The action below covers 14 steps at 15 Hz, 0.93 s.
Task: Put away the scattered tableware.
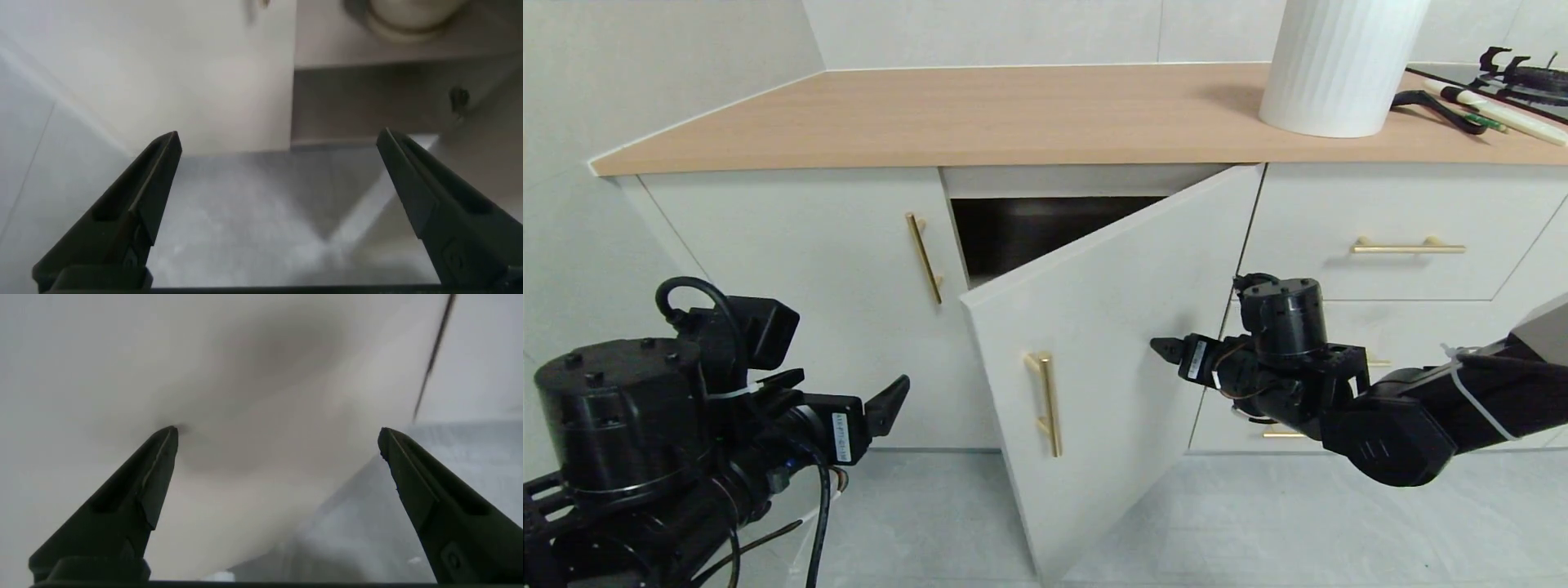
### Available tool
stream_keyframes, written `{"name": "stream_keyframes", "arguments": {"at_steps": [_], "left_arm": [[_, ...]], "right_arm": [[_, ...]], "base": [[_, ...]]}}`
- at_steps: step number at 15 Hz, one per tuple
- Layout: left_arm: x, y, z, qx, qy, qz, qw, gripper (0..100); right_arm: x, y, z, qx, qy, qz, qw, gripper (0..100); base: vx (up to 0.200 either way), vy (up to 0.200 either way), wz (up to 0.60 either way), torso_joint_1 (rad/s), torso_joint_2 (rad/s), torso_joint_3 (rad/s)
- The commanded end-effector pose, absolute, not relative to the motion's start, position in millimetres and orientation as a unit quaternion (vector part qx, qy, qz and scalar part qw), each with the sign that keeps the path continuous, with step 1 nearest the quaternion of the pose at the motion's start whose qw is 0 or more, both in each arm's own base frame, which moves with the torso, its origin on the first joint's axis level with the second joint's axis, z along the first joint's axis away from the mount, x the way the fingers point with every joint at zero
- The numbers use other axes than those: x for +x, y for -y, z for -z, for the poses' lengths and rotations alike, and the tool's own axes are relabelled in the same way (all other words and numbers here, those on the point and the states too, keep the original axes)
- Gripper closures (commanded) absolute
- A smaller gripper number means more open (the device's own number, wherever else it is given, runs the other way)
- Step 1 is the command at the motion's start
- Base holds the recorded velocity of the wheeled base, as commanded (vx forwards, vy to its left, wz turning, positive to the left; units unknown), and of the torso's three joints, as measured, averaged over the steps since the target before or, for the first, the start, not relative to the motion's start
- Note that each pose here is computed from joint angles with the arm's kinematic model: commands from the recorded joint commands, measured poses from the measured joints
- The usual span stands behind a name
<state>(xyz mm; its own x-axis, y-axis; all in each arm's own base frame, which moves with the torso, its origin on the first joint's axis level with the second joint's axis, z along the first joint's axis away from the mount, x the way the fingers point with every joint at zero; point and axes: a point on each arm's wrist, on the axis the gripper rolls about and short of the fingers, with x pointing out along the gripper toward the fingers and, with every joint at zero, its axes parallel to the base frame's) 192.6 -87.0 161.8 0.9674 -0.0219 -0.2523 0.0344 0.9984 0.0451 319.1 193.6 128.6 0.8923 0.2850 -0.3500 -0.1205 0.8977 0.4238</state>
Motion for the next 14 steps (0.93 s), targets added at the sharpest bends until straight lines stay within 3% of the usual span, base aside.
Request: {"name": "stream_keyframes", "arguments": {"at_steps": [1,14], "left_arm": [[193,87,-161,0.025,-0.129,0.013,0.991,0],[180,80,-165,0.019,-0.114,0.003,0.993,0]], "right_arm": [[326,-198,-123,0.201,-0.208,-0.103,0.952,0],[365,-202,-117,0.274,-0.145,-0.040,0.950,0]], "base": [[0.000,0.000,0.00,0.000,0.00,0.000],[0.000,0.000,0.00,0.000,0.00,0.000]]}}
